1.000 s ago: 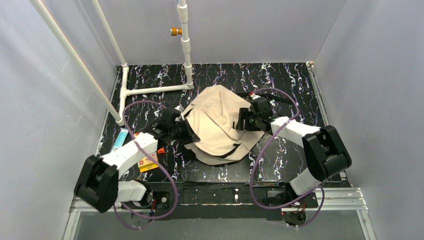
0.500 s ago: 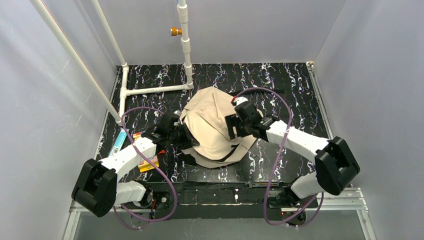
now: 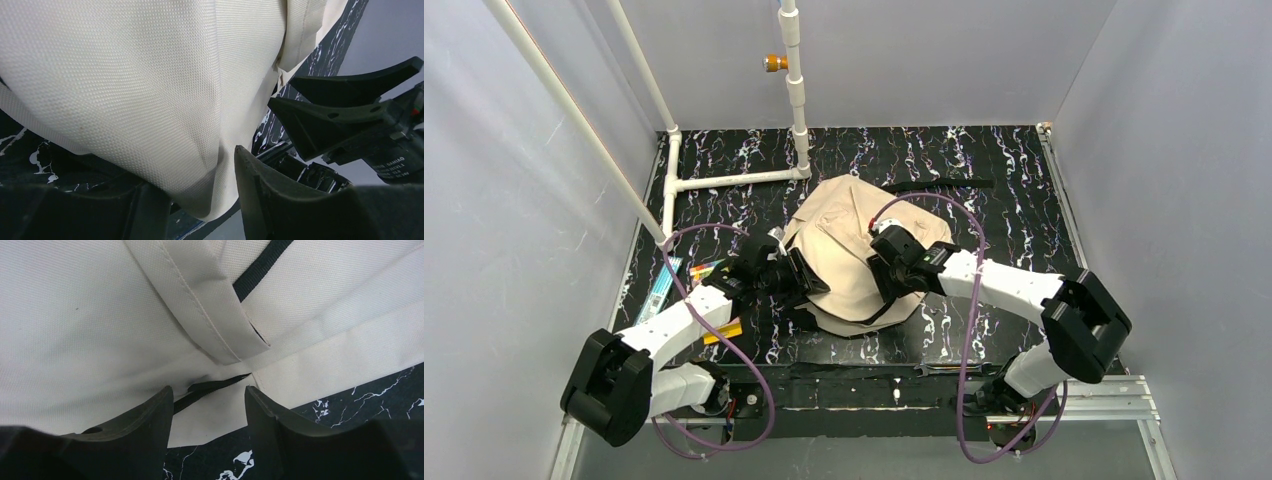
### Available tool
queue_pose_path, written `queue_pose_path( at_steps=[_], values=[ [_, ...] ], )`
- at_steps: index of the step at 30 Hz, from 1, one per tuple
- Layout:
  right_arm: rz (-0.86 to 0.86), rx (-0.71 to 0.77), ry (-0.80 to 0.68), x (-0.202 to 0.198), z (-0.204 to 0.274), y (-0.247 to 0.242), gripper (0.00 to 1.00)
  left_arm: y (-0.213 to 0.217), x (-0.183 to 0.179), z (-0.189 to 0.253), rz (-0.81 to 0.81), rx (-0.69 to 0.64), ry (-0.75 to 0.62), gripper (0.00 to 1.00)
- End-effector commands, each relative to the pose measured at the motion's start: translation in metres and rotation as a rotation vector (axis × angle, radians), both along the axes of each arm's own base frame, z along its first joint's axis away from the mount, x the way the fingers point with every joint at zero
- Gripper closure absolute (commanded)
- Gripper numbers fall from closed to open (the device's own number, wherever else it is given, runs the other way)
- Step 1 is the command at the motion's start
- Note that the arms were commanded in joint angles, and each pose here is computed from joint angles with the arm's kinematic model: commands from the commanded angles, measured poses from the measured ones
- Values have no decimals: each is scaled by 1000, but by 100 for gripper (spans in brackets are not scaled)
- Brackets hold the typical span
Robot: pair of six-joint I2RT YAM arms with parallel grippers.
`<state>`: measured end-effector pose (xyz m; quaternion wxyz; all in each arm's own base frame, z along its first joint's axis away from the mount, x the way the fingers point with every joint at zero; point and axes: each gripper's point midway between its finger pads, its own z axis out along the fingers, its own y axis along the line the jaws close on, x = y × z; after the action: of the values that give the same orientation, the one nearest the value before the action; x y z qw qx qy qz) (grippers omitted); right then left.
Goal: Pack the student bag
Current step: Zip the student bag at the center of the board.
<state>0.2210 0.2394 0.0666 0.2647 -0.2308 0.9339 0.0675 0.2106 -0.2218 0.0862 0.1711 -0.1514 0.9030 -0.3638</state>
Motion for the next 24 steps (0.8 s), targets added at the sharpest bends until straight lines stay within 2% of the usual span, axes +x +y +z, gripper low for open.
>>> queue_pose_path(
  at_steps=[1, 7, 11, 13, 17, 21, 24],
  values=[
    [-42, -38, 5, 3, -7, -1, 40, -3, -4, 9, -12, -32, -16, 56],
    [-58, -88, -67, 13, -13, -7, 45, -1, -6, 6, -10, -29, -16, 55],
    [-65, -121, -106, 19, -11, -11, 54, 1, -11, 0, -4, -28, -5, 51],
    [-68, -140, -125, 20, -10, -16, 63, 4, -15, -1, -3, -30, -7, 48],
    [-65, -155, -144, 20, -5, -22, 97, 18, -25, -1, -6, 27, -29, 39],
    [-40, -140, -148, 16, 3, -25, 99, 30, -33, 12, -31, 80, -68, 35],
    [-12, -121, -124, 7, 11, -26, 99, 26, -37, 26, -63, 44, -95, 32]
  ],
)
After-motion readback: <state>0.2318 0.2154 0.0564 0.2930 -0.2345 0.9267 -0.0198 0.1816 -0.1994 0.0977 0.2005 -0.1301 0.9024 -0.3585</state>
